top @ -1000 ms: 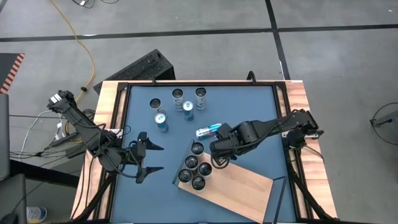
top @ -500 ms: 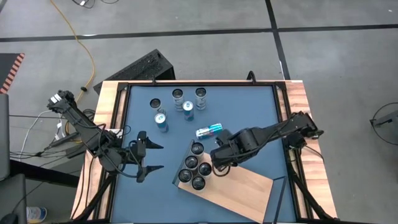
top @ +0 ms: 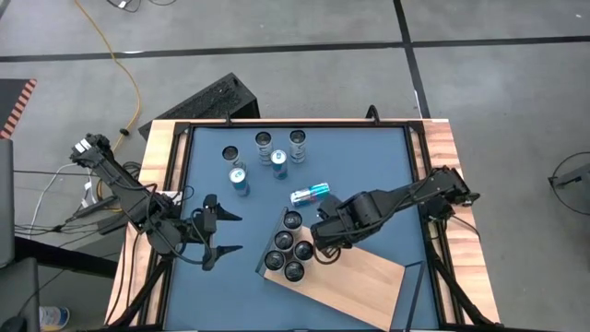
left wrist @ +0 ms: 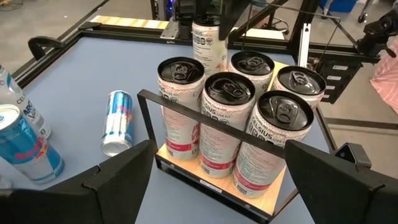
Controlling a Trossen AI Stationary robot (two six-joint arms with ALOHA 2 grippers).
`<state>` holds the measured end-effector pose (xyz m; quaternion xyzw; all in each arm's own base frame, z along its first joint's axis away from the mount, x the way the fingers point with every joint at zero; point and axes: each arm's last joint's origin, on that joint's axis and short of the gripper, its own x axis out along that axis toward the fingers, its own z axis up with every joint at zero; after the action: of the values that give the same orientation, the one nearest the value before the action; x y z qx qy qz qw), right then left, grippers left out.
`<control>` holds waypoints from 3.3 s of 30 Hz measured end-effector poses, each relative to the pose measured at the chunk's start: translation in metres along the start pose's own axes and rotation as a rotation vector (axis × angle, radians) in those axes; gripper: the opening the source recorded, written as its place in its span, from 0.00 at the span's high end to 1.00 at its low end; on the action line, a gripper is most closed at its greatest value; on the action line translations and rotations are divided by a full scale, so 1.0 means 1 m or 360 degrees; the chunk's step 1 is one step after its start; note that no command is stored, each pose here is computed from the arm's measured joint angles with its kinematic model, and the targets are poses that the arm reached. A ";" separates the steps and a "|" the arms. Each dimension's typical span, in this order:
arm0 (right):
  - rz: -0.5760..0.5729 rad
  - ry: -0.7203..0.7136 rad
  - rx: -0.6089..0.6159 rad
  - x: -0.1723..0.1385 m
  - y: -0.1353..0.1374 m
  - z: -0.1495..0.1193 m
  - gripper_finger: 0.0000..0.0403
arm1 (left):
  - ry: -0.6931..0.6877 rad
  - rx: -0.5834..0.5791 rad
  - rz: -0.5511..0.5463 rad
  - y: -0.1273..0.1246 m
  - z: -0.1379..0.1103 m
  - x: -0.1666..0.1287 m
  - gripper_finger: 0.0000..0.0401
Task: Place canned beverage on shelf
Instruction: Put the white yellow soda can aligned with the other white yellow soda can on the shelf
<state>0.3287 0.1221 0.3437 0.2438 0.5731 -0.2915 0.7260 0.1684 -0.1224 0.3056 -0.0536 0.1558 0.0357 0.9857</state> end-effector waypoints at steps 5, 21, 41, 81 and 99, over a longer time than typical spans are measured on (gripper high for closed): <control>0.0049 0.0013 0.0004 0.000 0.003 0.000 0.42 | 0.0004 0.0005 0.0001 0.000 0.000 0.000 0.13; 0.0144 -0.0042 -0.0169 0.000 0.009 0.003 0.42 | 0.0005 0.0015 0.0028 0.001 -0.001 0.000 0.13; 0.0180 0.0033 -0.0185 -0.001 0.007 0.004 0.29 | 0.0006 0.0029 0.0028 0.001 -0.001 0.000 0.13; 0.0159 -0.0740 0.0121 -0.022 0.042 -0.165 0.30 | 0.0005 0.0029 0.0026 0.001 -0.001 0.000 0.13; -0.0156 -0.0850 0.0221 0.056 0.022 -0.196 0.99 | -0.0004 0.0002 0.0023 0.000 0.000 0.000 0.13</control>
<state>0.2187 0.2650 0.2454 0.1794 0.3514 -0.4189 0.8179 0.1683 -0.1219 0.3053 -0.0517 0.1550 0.0429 0.9856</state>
